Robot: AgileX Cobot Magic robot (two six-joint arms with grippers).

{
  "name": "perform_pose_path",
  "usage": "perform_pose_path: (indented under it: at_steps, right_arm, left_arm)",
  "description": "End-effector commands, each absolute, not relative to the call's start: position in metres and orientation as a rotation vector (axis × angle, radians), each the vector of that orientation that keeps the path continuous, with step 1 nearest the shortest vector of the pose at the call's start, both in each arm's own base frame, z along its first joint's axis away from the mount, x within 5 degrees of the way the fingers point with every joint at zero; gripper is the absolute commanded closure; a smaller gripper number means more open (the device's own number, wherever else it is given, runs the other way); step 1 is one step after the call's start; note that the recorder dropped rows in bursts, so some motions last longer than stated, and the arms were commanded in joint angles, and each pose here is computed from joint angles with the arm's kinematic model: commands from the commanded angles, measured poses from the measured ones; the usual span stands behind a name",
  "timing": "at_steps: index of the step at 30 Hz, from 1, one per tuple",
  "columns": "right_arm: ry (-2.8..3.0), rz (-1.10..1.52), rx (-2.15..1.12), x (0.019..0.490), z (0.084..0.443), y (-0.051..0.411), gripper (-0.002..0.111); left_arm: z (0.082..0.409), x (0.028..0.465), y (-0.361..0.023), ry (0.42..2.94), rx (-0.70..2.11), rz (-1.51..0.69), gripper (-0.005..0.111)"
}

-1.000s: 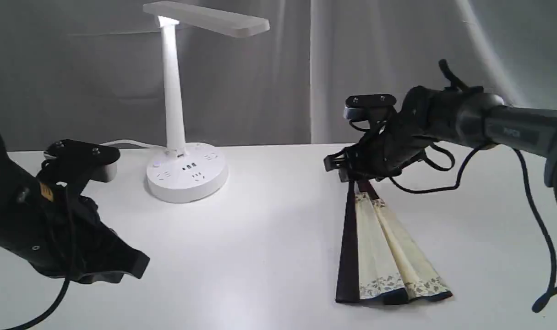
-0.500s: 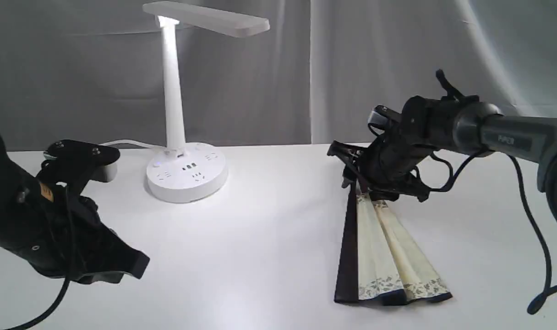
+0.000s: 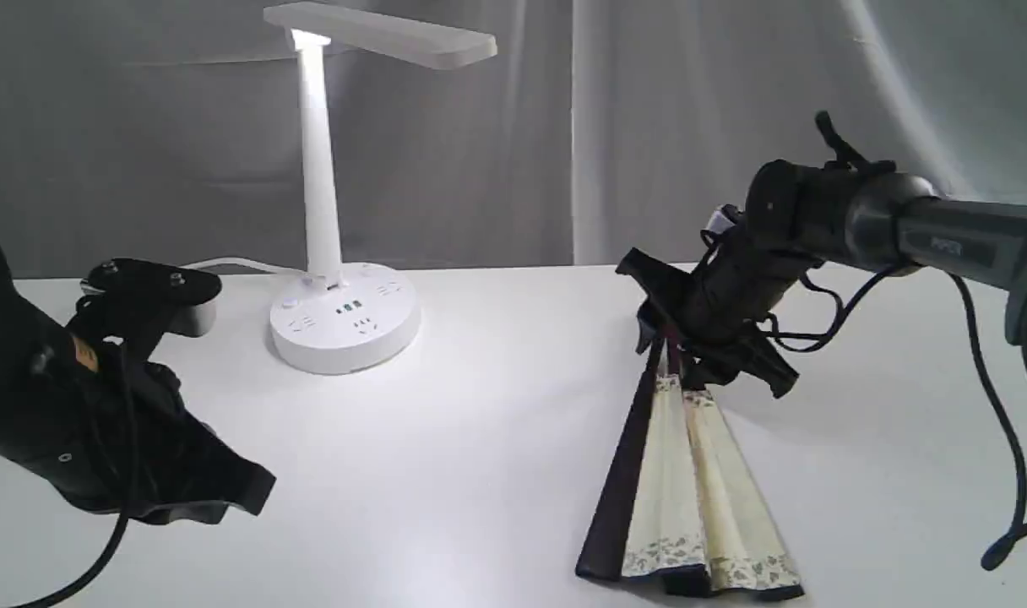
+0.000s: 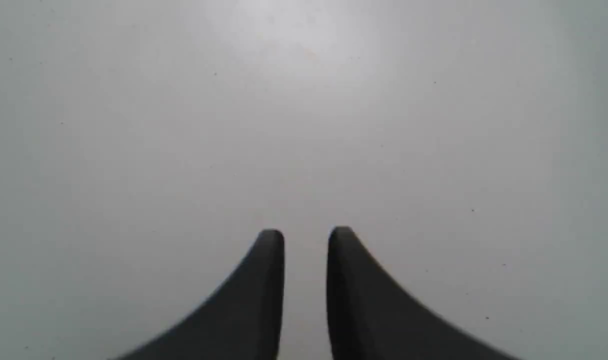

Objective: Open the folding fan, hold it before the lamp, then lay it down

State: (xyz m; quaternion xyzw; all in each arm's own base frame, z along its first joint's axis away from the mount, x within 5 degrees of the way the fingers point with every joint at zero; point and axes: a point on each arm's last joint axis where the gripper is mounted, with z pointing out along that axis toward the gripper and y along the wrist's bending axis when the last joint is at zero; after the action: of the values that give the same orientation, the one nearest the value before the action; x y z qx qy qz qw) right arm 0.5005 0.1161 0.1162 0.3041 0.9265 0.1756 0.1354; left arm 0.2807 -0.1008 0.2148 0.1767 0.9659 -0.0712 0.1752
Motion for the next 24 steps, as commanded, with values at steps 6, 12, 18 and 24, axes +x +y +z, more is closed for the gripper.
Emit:
perform_pose_path:
  at_steps: [6,12,18,24]
  right_arm:
    - [2.777,0.444,1.232,0.487,0.108,0.101,0.059]
    - [2.741,0.396,1.117,0.487,0.139,0.094,0.059]
    - [2.736,0.391,0.923,0.486,0.167,0.091,0.054]
    - [2.775,0.346,0.464,0.485,0.182,0.091,0.048]
  left_arm:
    - [0.216,0.28,-0.103,2.74,0.492,-0.211,0.093]
    - [0.216,0.28,-0.103,2.74,0.492,-0.211,0.093]
    - [0.216,0.28,-0.103,2.738,0.488,-0.211,0.093]
    - [0.216,0.28,-0.103,2.738,0.488,-0.211,0.093]
